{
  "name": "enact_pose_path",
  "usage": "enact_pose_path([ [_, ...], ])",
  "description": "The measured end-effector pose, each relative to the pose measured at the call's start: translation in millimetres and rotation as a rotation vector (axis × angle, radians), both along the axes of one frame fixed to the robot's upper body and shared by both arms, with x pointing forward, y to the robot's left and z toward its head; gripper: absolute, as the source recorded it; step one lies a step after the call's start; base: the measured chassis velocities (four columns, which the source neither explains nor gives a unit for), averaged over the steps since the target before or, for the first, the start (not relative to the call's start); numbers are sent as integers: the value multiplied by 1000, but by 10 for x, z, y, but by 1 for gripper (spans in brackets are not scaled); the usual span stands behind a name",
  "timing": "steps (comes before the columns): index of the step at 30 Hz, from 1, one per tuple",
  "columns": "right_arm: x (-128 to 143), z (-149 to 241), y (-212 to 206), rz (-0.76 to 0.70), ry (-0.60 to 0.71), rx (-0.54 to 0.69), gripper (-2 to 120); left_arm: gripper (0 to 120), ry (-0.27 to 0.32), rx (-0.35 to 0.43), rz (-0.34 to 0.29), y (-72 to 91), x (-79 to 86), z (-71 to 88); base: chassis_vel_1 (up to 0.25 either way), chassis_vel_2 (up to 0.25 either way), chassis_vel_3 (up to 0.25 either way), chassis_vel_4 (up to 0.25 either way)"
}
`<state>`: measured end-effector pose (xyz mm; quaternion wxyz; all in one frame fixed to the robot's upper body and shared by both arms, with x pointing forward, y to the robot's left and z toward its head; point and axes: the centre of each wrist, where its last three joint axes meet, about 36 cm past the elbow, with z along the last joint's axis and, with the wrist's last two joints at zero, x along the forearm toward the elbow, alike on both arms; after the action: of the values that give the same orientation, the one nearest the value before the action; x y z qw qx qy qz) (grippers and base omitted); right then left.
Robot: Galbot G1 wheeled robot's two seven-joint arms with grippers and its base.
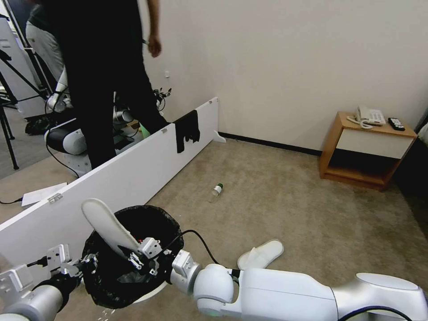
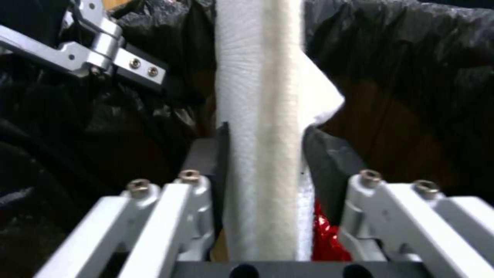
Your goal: Pick up the trash bin, then pick up the garbage from the floor and place it into the trash bin.
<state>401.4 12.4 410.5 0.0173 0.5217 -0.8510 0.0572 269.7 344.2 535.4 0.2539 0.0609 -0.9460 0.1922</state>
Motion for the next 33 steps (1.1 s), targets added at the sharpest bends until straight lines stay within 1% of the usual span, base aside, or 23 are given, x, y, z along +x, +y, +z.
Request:
enact_pose_path([
  [1,4,1,-4,-1,-1,0,47,2,0,0,-1,0,1,0,0,0,0,0],
  [2,4,1,-4,-1,-1,0,47,2,0,0,-1,0,1,0,0,0,0,0],
  [4,9,3,-9,-3,-1,1,57,2,0,-1,-1,0,4,-3,0,0,0,0],
  [5,9,3,-9,-3,-1,1,57,2,0,-1,-1,0,4,-3,0,0,0,0],
  [7,11,4,-21,-4,-1,1,68,2,2,-2,-1,6,10,-10,0,0,0,0],
  [8,11,4,-21,-4,-1,1,68,2,2,-2,-1,6,10,-10,0,0,0,0],
  [10,12,4,-31,-5,-2,2,80,2,3,-2,-1,10,12,-15,0,0,0,0],
  [11,11,11,-35,-5,-2,4,83,2,4,-3,-1,13,14,-20,0,0,0,0],
  [14,11,17,-38,-5,-3,6,87,2,5,-3,0,15,14,-22,0,0,0,0],
  [16,15,53,-58,-8,-6,14,99,2,7,-4,0,19,14,-28,0,0,0,0],
  [28,35,175,-195,-39,-3,45,100,2,15,-4,7,36,17,-58,0,0,0,0],
  [31,68,256,-214,-51,-13,65,99,2,17,-5,9,37,17,-69,0,0,0,0],
  [33,128,395,-238,-69,-31,102,99,2,19,-5,11,38,16,-79,0,0,0,0],
])
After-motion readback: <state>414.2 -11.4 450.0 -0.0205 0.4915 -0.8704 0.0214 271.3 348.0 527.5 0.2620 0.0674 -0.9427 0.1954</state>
